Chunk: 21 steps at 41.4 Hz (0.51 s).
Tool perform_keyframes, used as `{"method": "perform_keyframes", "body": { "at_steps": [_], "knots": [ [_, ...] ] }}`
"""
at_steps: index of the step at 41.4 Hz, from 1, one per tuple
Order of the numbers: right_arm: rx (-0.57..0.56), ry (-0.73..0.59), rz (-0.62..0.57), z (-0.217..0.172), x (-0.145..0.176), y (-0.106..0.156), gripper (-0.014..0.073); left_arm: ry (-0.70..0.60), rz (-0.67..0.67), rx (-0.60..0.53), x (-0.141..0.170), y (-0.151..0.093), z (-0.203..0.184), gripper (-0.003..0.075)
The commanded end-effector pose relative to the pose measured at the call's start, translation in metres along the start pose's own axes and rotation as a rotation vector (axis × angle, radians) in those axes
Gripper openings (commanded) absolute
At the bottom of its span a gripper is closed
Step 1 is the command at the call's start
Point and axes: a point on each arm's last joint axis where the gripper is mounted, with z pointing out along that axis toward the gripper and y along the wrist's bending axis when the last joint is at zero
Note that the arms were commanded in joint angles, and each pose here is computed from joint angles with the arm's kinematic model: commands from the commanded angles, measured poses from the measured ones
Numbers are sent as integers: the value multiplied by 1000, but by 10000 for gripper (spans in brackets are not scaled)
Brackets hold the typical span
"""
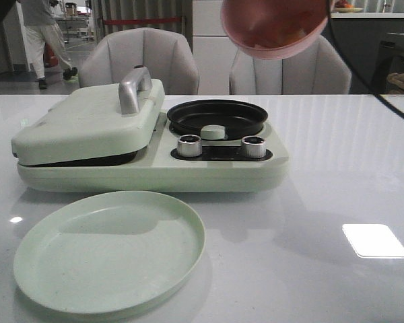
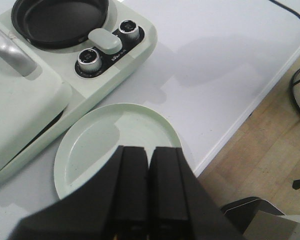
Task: Make breakfast with bread and shrimp
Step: 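Tilt the pink bowl over the black pan to pour the shrimp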
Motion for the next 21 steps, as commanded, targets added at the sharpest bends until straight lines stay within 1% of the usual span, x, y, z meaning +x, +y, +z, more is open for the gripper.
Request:
{"method": "perform_keyframes", "body": {
  "at_steps": [1,6,12,15,19,21],
  "knots": [
    [133,-149,-65,-20,-30,-8,79,-102,-14,-10,-14,1,-7,104],
    [190,-178,-138,-5,-48,7,79,-102,-14,-10,-14,1,-7,104],
    [289,-185,-239,15,-61,23,79,-102,-14,-10,-14,1,-7,104],
    [355,-175,-286,24,-65,29,79,-102,-14,-10,-14,1,-7,104],
    [471,-145,-379,33,-69,38,79,-102,-14,-10,-14,1,-7,104],
    [508,-137,-426,37,-70,45,79,-102,-14,-10,-14,1,-7,104]
  ]
}}
